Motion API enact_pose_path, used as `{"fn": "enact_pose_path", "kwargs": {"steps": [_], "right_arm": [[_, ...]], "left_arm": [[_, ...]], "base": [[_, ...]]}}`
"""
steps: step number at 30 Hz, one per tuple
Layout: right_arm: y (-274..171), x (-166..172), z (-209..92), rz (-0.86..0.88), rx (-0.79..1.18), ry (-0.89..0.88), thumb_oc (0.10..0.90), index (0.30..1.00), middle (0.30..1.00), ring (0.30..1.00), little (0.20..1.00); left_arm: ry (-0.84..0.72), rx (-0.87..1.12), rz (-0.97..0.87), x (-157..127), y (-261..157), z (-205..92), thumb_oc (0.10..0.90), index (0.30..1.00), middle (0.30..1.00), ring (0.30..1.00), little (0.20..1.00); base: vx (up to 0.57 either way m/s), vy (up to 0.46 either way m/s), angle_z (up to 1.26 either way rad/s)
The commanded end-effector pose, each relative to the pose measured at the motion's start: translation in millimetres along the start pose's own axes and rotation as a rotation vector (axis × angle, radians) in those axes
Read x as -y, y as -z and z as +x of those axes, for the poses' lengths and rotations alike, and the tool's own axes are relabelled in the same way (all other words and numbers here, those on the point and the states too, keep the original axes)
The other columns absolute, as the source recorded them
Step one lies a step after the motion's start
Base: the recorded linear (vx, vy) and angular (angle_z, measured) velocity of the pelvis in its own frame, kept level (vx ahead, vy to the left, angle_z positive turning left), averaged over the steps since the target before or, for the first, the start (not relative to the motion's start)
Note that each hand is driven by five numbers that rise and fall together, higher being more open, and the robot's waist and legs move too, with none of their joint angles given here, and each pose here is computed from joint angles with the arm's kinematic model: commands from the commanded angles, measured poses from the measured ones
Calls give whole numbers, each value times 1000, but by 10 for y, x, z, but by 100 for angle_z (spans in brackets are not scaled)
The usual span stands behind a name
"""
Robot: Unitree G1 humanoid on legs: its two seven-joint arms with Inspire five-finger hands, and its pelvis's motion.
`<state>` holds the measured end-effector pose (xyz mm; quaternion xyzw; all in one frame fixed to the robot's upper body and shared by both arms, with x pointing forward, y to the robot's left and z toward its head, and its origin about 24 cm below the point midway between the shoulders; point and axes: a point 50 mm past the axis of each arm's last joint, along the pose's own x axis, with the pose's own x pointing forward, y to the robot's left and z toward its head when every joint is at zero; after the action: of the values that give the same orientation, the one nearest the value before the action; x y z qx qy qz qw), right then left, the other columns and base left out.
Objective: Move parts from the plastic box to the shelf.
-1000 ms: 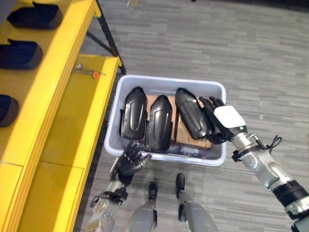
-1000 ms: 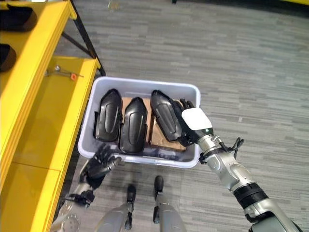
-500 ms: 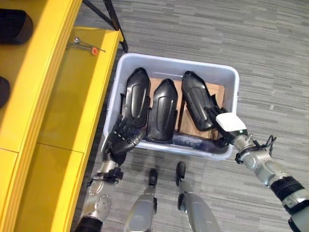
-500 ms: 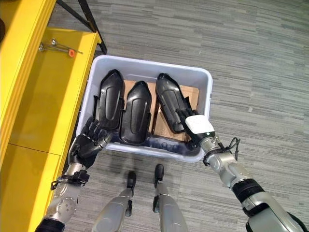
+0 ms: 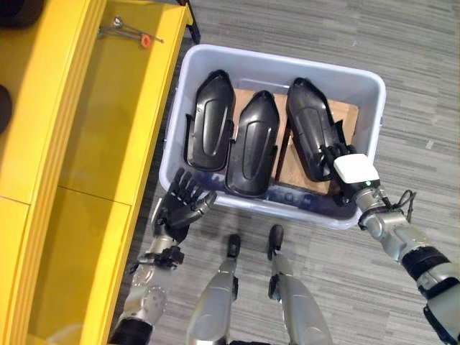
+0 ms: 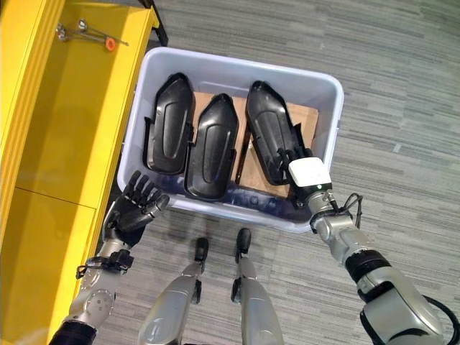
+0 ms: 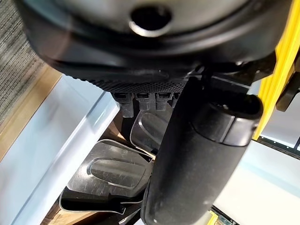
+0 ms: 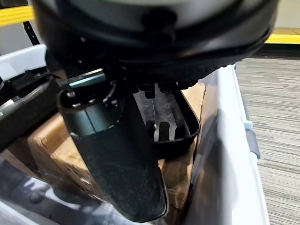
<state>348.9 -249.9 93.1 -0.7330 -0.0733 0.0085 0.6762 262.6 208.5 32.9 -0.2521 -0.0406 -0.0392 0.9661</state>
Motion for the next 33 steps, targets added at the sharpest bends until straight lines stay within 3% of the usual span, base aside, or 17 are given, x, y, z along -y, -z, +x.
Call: {"fn": "enact_pose_path", "kwargs": {"steps": [1, 19, 20, 21, 22, 33], "right_arm": [[25, 406, 173, -50, 28, 158, 900, 1000, 1000, 1000, 1000], [152, 393, 190, -118, -97, 311, 900, 1000, 1000, 1000, 1000], [151, 366, 202, -104, -108, 279, 865, 951, 951, 951, 951], [149, 320, 206, -86, -125, 237, 590, 566, 566, 566, 566], [173, 198, 179, -43, -170, 178, 400, 300, 300, 300, 300], [42, -307, 28, 29, -231, 36, 400, 300, 300, 300, 300]], "left_arm": [[121, 112, 44, 157, -257, 2, 900, 1000, 1000, 1000, 1000], [211, 86, 19, 381, -230, 38, 900, 1000, 1000, 1000, 1000], [210, 73, 13, 386, -197, 43, 900, 1000, 1000, 1000, 1000], [208, 64, 13, 384, -166, 49, 900, 1000, 1000, 1000, 1000], [205, 56, 20, 387, -128, 54, 900, 1000, 1000, 1000, 1000], [195, 71, -3, 398, -32, 63, 900, 1000, 1000, 1000, 1000]], "base": [[0, 0, 0], [-25, -7, 2], [-44, 8, 3], [-53, 13, 3], [-46, 9, 1], [-45, 30, -3]]}}
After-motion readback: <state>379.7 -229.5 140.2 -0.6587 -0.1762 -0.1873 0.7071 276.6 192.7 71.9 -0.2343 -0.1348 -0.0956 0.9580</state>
